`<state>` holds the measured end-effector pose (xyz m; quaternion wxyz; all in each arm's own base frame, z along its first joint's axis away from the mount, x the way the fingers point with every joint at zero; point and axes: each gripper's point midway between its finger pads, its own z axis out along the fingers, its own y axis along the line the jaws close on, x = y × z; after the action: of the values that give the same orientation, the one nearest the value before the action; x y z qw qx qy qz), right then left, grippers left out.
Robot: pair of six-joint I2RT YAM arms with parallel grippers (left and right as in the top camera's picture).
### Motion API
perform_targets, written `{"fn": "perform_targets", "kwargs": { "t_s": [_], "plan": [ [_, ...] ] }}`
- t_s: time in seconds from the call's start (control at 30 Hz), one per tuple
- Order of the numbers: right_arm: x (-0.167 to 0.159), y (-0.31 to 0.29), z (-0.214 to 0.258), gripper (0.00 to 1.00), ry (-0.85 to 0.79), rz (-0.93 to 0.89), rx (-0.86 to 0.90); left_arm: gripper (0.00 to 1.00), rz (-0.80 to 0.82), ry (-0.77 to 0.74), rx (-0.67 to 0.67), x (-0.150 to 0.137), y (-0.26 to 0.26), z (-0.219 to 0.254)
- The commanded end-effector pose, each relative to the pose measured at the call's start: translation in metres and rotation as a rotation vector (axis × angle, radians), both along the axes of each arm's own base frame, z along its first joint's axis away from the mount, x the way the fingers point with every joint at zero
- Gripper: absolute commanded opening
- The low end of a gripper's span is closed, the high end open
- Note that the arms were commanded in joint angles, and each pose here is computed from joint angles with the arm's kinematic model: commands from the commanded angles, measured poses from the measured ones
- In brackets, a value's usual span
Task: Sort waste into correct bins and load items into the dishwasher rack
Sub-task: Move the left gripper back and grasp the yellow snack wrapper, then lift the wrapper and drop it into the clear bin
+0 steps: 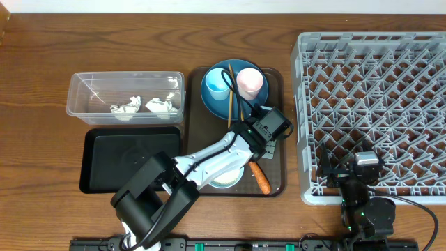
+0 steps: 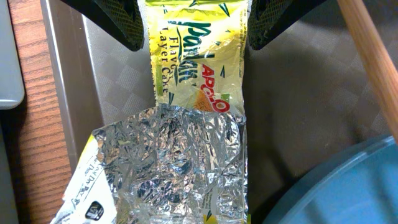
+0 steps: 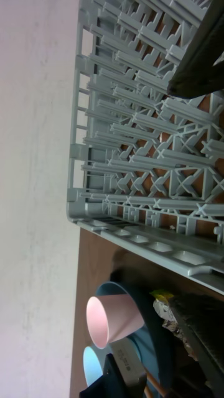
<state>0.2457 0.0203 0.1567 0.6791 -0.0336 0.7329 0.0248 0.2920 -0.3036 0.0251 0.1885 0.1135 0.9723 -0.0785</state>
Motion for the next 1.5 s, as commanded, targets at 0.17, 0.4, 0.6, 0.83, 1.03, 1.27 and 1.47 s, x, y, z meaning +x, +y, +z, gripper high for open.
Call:
{"fn": "perform_targets", "kwargs": {
  "t_s": [0.17, 0.4, 0.6, 0.83, 1.03, 1.27, 1.47],
  "plan": [
    [0.000, -0.005, -0.002, 0.99, 0.006, -0.021, -0.011, 0.56, 0.015, -0.010, 0.051, 0.008, 0.004, -0.019],
    [0.000, -0.005, -0.002, 0.99, 0.006, -0.021, -0.011, 0.43, -0.008, -0.020, 0.053, 0.010, 0.001, -0.023],
    [0.000, -0.005, -0.002, 0.99, 0.006, -0.021, -0.011, 0.24, -0.011, -0.018, 0.044, 0.010, 0.000, -0.020],
    [0.000, -0.005, -0.002, 0.99, 0.006, -0.021, -0.011, 0.09, -0.040, -0.023, -0.066, 0.005, -0.014, 0.014],
    [0.000, -0.005, -0.002, 0.99, 0.006, -0.021, -0.011, 0.06, -0.083, -0.041, -0.237, -0.005, -0.032, 0.072],
    [0.000, -0.005, -0.002, 0.99, 0.006, -0.021, -0.011, 0.06, -0.070, -0.130, -0.379, -0.008, -0.027, 0.144],
    [0.000, -0.005, -0.002, 0.99, 0.006, -0.021, -0.011, 0.07, 0.108, -0.274, -0.331, 0.029, 0.036, 0.180]
  ]
}}
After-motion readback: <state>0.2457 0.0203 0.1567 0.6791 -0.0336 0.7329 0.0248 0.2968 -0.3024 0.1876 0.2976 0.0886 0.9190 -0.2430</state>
